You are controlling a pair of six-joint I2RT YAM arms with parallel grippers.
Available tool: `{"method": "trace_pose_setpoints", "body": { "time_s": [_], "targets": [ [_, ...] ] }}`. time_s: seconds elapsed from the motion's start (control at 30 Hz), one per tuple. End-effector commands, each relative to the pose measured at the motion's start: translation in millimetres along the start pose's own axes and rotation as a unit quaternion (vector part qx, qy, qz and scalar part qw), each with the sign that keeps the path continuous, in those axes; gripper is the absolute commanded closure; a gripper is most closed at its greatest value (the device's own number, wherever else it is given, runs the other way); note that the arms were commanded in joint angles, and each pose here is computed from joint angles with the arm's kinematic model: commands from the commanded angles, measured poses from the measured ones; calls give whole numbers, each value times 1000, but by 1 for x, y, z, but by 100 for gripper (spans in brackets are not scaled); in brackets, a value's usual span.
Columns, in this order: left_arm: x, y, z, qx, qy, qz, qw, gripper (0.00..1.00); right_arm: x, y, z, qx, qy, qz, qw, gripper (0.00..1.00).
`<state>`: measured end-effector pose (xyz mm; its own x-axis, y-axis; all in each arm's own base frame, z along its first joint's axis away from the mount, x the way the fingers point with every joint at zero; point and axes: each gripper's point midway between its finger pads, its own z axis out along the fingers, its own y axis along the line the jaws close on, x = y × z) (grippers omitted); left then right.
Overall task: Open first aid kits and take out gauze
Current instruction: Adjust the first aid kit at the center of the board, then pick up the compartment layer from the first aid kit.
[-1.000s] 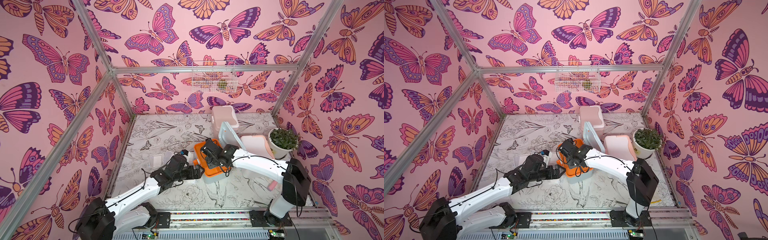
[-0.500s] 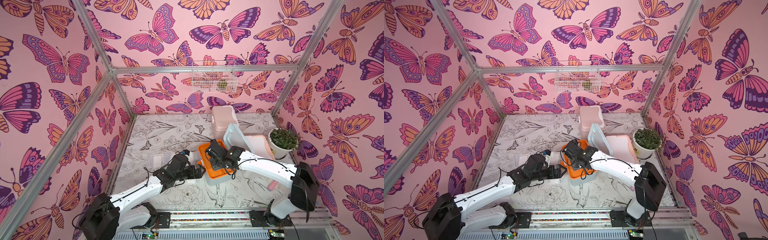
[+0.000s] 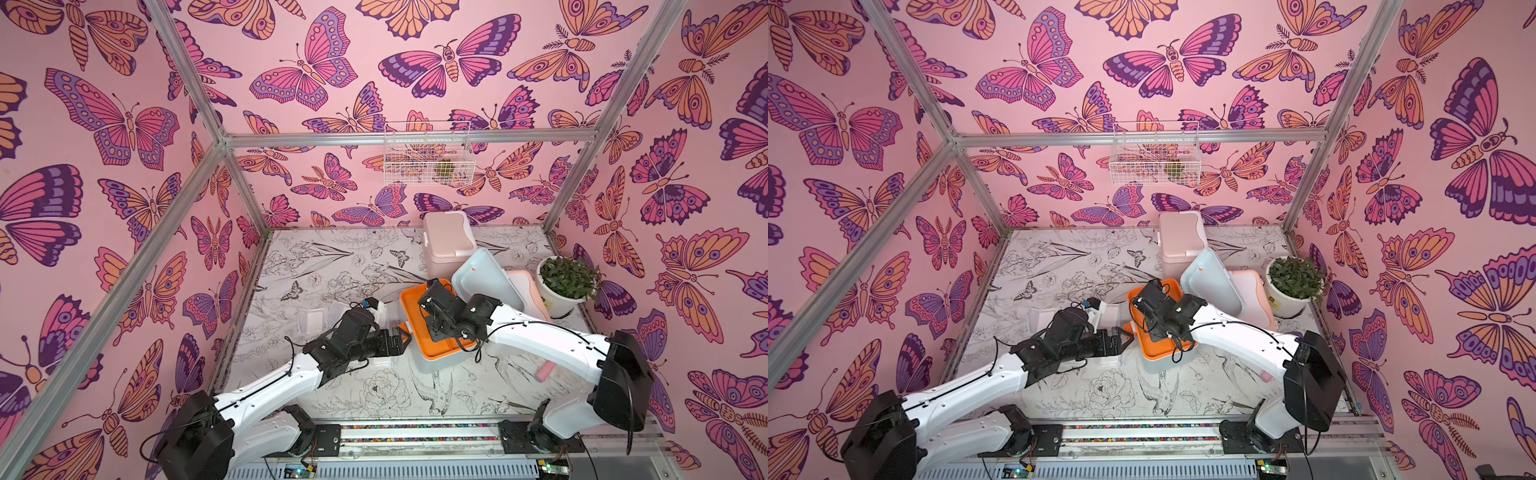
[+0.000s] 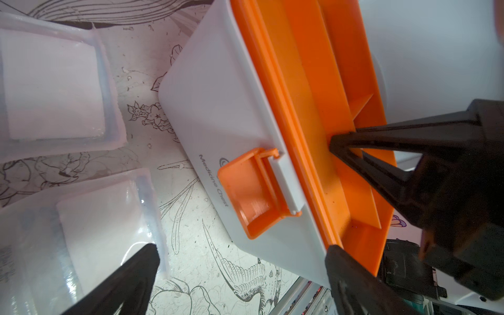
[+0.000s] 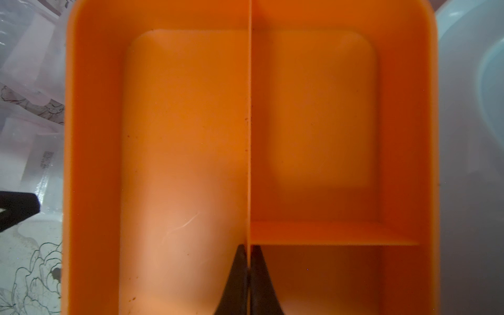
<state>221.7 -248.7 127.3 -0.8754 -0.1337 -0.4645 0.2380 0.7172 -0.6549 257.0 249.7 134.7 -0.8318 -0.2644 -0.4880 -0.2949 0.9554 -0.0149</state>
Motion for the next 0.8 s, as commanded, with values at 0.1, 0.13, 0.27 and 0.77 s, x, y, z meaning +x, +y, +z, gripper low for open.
{"method": "trace_pose_setpoints", "body": {
  "time_s": [0.1,0.13,0.27,0.77],
  "targets": [
    [-3,-3,-3,7,-11,2,1000,3,2,-7,4,-2,7,14,1000,100],
    [-3,-3,-3,7,-12,2,1000,3,2,-8,3,-3,7,15,1000,100],
    [-4,-5,-6,11,-18,4,1000,3,-4,-5,-11,-22,-9,18,1000,100],
    [-31,-37,-57,76,-125,57,988,2,-29,-21,-90,-91,-155,36,983,100]
  ]
}}
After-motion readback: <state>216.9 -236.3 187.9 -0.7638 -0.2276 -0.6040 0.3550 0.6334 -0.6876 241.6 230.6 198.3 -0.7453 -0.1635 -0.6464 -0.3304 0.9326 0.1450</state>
